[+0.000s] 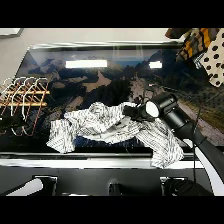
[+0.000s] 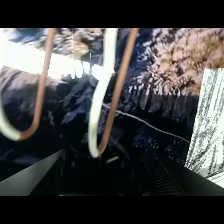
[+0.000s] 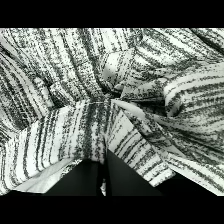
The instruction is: Fold the clothes and pants, and hang the long-sleeved shirts on hangers.
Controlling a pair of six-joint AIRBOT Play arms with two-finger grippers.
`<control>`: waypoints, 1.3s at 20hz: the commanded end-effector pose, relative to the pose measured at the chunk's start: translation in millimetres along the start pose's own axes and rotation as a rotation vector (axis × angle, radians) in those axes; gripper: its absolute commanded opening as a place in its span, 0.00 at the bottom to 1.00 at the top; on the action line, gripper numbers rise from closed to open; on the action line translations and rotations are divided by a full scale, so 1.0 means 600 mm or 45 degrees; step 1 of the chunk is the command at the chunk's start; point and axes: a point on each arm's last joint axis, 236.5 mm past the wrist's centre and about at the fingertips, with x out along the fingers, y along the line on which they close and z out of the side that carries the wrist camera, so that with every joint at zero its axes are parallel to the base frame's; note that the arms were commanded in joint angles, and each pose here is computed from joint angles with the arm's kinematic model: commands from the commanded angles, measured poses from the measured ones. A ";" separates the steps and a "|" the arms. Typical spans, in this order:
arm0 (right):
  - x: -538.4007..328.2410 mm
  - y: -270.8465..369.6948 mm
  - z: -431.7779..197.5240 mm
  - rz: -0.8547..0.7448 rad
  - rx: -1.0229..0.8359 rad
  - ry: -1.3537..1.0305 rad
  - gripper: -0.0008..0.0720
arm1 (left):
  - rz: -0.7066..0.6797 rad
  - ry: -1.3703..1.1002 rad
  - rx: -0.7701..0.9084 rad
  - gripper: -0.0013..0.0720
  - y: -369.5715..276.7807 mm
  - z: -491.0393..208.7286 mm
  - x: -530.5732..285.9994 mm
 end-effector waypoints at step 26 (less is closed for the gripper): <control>0.001 -0.006 0.005 -0.020 -0.014 -0.015 0.06 | -0.035 0.316 0.204 0.20 -0.005 -0.054 0.146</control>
